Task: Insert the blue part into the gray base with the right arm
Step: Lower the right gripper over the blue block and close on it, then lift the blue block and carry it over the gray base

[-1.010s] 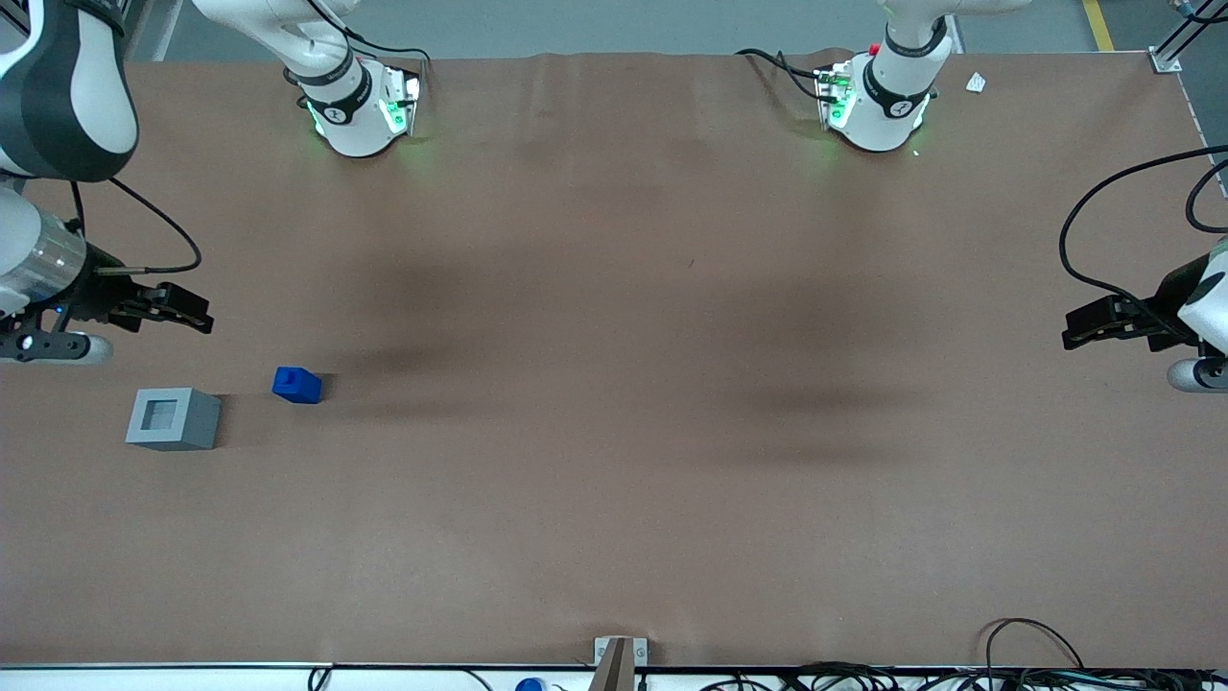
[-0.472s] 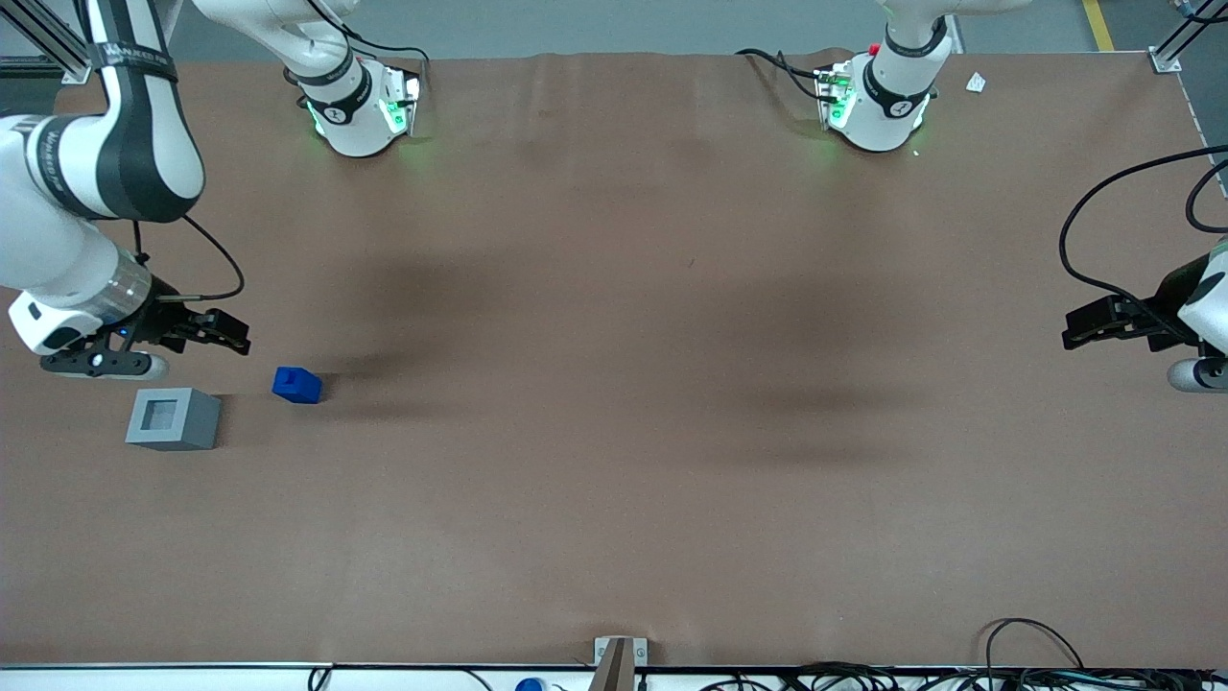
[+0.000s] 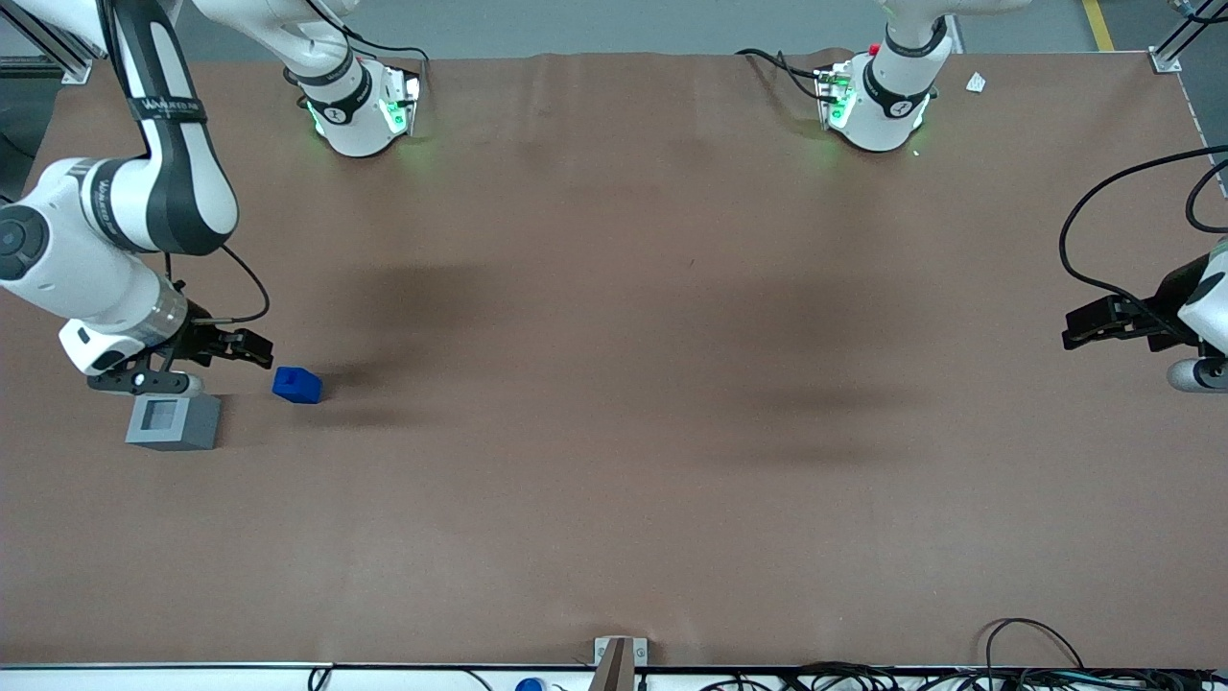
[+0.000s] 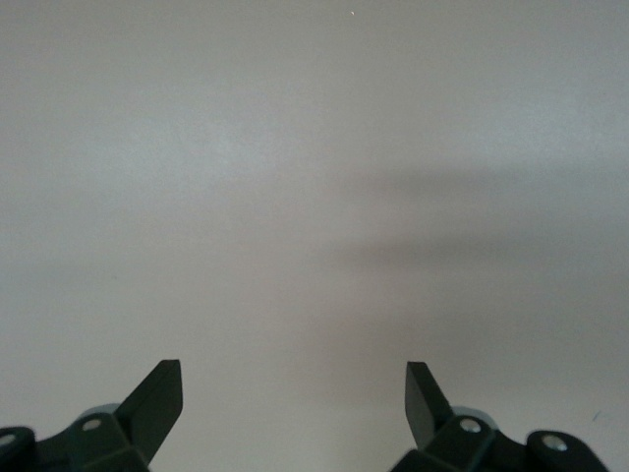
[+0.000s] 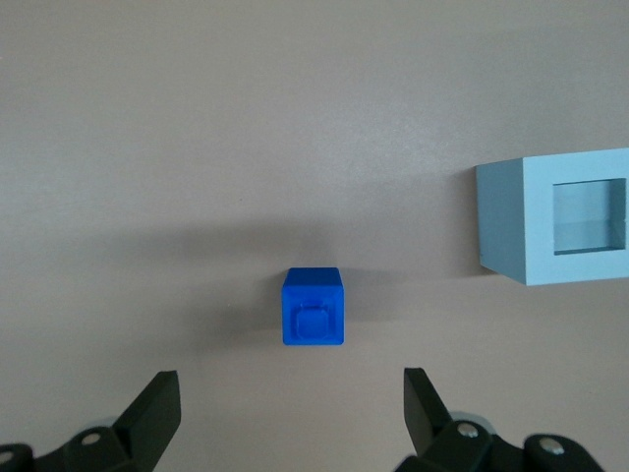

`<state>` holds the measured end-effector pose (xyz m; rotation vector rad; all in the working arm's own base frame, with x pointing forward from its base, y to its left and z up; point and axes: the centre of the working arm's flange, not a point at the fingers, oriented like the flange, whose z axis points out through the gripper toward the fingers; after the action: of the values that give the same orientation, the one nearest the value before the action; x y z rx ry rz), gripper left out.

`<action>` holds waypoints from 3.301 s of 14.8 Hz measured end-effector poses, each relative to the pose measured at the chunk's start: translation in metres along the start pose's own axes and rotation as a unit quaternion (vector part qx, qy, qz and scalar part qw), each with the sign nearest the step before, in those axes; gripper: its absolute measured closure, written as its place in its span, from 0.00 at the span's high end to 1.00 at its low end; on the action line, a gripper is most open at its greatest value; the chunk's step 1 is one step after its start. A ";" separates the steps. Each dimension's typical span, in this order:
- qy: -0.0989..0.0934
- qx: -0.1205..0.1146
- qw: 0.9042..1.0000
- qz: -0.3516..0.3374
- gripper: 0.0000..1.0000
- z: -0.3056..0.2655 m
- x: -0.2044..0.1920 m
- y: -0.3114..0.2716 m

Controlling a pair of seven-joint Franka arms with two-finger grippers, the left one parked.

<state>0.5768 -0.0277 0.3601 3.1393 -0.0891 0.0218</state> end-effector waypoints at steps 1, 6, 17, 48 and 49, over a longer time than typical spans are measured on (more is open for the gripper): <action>0.001 -0.001 1.000 0.001 1.00 0.006 0.002 0.001; 0.009 -0.005 1.000 0.001 1.00 0.044 0.003 0.002; -0.030 -0.013 0.999 0.000 0.87 0.109 -0.001 0.002; -0.051 -0.005 0.999 0.008 0.51 0.005 0.039 0.064; -0.047 -0.004 0.999 0.004 0.51 0.001 0.040 0.076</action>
<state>0.6121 -0.1058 0.3595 3.1311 -0.1013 -0.1264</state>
